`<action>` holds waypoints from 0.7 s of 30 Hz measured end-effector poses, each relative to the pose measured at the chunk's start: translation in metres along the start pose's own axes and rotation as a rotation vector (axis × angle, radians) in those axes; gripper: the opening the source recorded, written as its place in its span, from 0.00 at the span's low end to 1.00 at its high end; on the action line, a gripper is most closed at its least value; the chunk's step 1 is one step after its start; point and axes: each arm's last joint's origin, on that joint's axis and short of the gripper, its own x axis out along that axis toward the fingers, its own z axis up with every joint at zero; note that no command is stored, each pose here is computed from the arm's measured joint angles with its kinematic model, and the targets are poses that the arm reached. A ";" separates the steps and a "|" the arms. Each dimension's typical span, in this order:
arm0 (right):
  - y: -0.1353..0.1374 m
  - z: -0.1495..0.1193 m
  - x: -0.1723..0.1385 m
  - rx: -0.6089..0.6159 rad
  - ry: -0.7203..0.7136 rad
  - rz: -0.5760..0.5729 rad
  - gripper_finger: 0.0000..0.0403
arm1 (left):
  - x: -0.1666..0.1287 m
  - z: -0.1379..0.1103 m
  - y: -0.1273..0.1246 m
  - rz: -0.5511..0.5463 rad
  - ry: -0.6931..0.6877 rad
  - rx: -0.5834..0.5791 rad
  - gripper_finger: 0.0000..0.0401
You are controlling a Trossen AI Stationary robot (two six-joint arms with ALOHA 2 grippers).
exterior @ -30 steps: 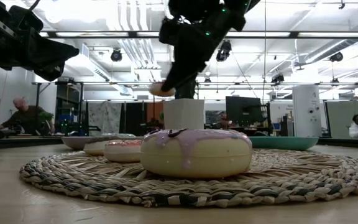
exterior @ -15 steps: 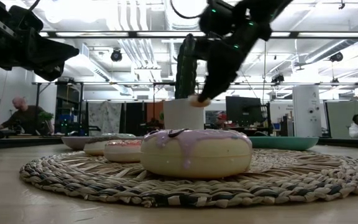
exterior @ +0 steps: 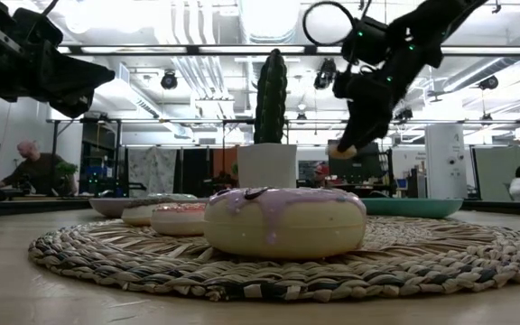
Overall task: Pick & Place donuts
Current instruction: Put the small orange donut on the blue plate
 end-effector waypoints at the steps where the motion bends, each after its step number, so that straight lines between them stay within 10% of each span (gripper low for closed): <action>1: -0.003 -0.002 -0.001 0.015 0.000 -0.007 0.49 | 0.000 0.000 0.000 0.000 0.001 0.000 0.00; 21: -0.040 -0.025 0.006 0.300 0.141 -0.116 0.49 | 0.000 0.000 0.000 0.000 -0.001 0.000 0.00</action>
